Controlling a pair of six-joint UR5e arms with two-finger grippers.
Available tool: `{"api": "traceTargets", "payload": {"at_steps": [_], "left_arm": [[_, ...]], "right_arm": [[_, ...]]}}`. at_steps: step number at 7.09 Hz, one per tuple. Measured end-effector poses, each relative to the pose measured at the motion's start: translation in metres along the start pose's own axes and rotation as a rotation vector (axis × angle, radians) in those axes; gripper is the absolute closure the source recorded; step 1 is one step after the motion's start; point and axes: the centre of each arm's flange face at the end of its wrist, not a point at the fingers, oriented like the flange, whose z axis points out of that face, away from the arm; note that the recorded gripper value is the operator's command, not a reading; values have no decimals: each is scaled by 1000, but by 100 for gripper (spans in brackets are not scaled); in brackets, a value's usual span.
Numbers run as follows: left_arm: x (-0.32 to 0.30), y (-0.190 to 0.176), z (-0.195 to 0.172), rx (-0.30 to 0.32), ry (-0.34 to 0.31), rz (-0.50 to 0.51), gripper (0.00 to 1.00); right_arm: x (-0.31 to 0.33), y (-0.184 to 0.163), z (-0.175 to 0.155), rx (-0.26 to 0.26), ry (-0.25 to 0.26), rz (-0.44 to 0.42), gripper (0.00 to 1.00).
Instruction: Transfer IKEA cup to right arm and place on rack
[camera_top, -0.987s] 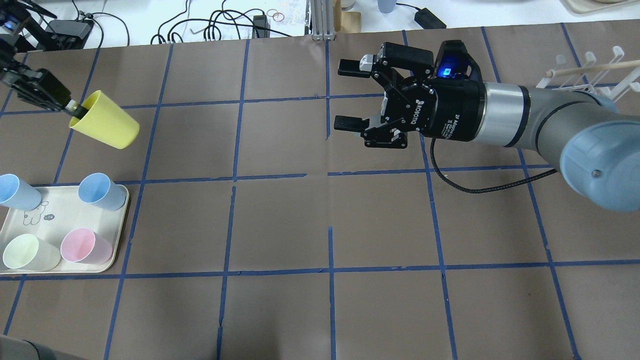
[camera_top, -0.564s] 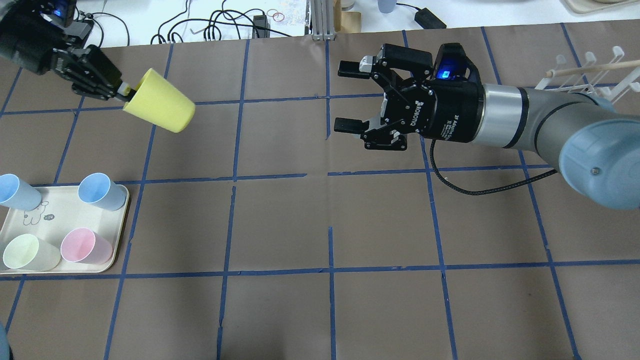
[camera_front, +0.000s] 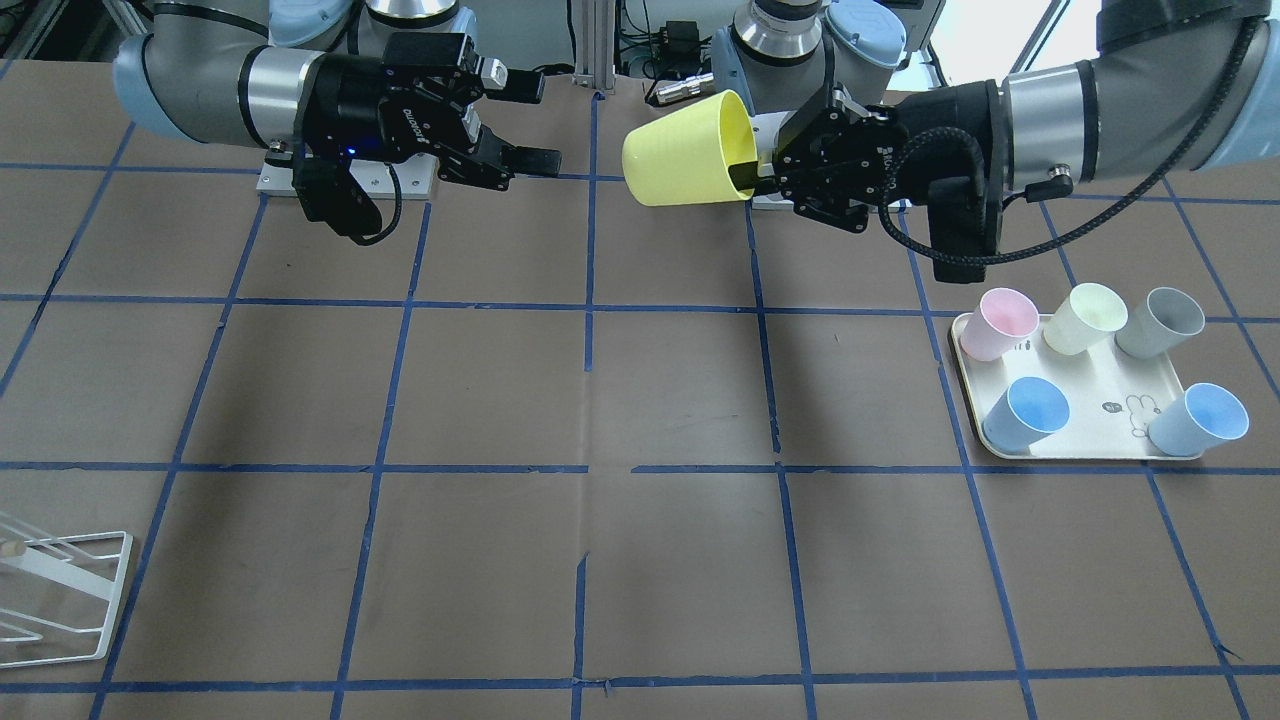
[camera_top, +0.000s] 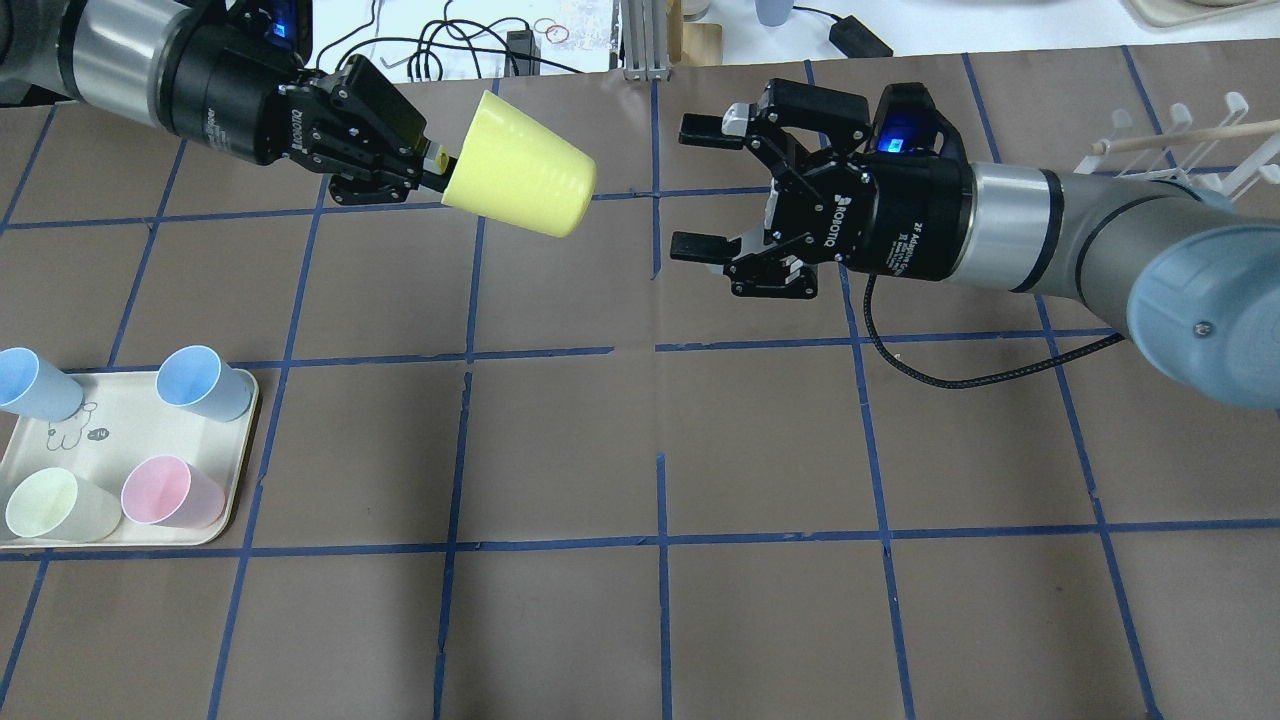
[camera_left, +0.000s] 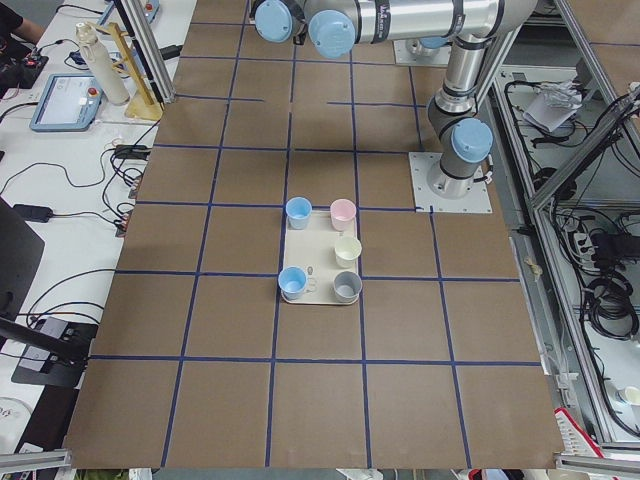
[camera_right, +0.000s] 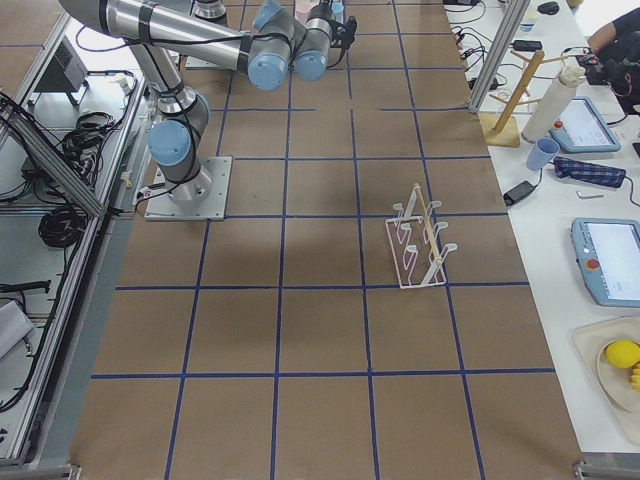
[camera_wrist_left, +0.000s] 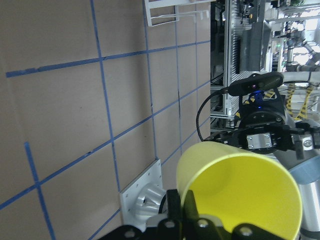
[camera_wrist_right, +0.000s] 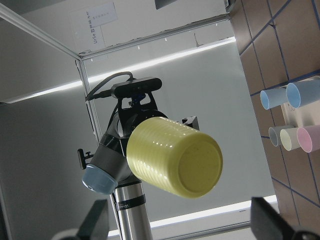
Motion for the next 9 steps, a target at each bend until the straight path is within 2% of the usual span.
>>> {"api": "traceTargets", "payload": {"at_steps": [2,4,7,8,9], "left_arm": [[3,16,30,62,125,-19,100],[8,23,47,106,199,-16,100],[13,29,63,114,226,3,100],[15,31,63,116,226,7,100],[16,32,63,117,225,9,100]], "right_arm": [[-5,3,0,0,-3,27,0],[-7,7,1,2,-6,68,0],[-21,23,1,0,-8,119,1],[-22,24,1,-1,-7,125,8],[-25,25,1,-2,-6,132,8]]}}
